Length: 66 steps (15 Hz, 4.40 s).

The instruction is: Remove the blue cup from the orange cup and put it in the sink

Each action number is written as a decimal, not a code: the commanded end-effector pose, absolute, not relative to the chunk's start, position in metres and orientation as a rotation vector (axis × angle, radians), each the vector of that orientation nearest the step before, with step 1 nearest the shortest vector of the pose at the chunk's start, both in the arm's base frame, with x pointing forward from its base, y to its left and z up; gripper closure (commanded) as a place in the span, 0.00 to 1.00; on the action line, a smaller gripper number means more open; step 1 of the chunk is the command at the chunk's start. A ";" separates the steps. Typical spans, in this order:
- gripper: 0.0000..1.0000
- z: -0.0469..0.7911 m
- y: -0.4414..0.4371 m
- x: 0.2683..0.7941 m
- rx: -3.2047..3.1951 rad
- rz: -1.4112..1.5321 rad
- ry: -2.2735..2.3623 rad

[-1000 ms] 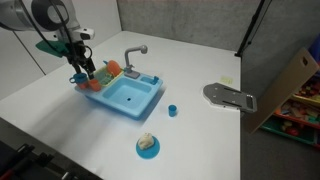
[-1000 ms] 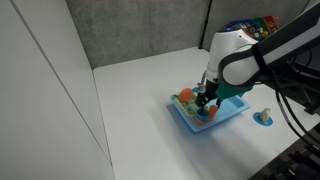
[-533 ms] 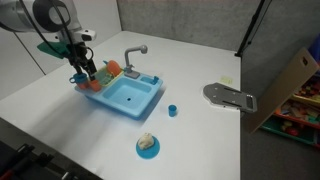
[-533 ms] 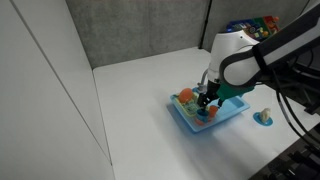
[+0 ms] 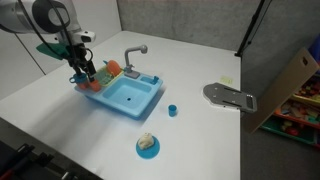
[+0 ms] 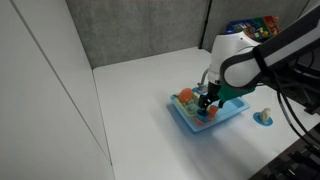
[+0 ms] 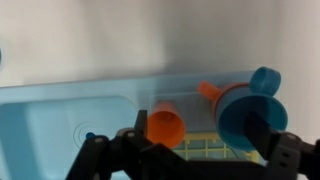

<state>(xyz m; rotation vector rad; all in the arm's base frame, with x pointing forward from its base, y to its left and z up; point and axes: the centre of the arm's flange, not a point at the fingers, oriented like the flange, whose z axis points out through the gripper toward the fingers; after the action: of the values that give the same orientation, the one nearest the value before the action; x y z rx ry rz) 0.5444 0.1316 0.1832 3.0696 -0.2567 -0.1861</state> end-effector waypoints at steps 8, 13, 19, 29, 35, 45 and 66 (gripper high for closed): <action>0.08 0.175 0.149 0.537 3.063 -0.221 -0.205; 0.46 0.172 0.160 0.534 3.062 -0.226 -0.174; 0.95 0.177 0.154 0.536 3.063 -0.215 -0.190; 0.96 0.197 0.142 0.545 3.060 -0.158 -0.237; 0.96 0.203 0.139 0.557 3.061 -0.132 -0.251; 0.96 0.241 0.129 0.574 3.069 -0.021 -0.293; 0.96 0.213 -0.054 0.568 3.017 -0.030 -0.721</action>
<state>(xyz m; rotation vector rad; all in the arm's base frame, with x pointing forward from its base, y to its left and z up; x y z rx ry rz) 0.5716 -0.0496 0.2285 2.9864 -0.7273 -0.0493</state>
